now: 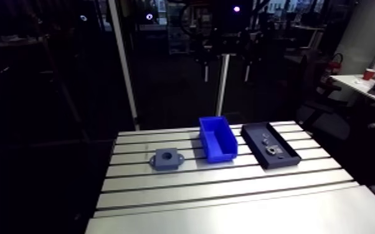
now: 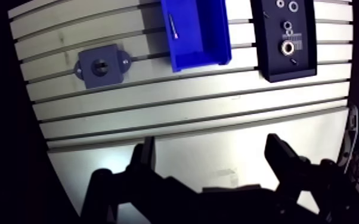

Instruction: Pick up the bearing and press it into the housing until flush.

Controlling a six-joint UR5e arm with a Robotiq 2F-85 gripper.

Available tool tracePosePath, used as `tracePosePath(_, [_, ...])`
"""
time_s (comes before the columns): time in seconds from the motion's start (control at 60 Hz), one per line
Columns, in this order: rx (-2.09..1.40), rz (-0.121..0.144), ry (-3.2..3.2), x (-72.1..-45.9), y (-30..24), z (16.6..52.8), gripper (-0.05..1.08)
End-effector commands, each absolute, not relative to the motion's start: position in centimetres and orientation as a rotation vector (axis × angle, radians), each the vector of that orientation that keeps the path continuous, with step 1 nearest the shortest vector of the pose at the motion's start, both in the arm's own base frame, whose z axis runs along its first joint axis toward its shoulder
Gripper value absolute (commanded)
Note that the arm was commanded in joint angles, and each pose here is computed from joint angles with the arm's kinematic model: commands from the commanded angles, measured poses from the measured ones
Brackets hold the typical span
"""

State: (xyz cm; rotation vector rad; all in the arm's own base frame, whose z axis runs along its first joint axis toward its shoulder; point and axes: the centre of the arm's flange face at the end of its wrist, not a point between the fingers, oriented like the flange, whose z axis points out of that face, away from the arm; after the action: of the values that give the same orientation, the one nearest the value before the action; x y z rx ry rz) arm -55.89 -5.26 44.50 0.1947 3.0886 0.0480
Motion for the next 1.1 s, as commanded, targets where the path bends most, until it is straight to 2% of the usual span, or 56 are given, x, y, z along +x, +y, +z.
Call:
tracePosePath(0.017, [-0.025,-0.003,3.129,-53.7,-8.9,50.0,0.0])
tracePosePath(0.833, [-0.026,-0.001,3.125,-53.9,-8.5,49.5,0.0])
tracePosePath(1.017, [-0.043,-0.005,3.118,-54.2,-5.3,49.0,0.0])
tracePosePath(1.1, [-0.039,-0.013,3.108,-54.4,-1.8,48.2,0.0])
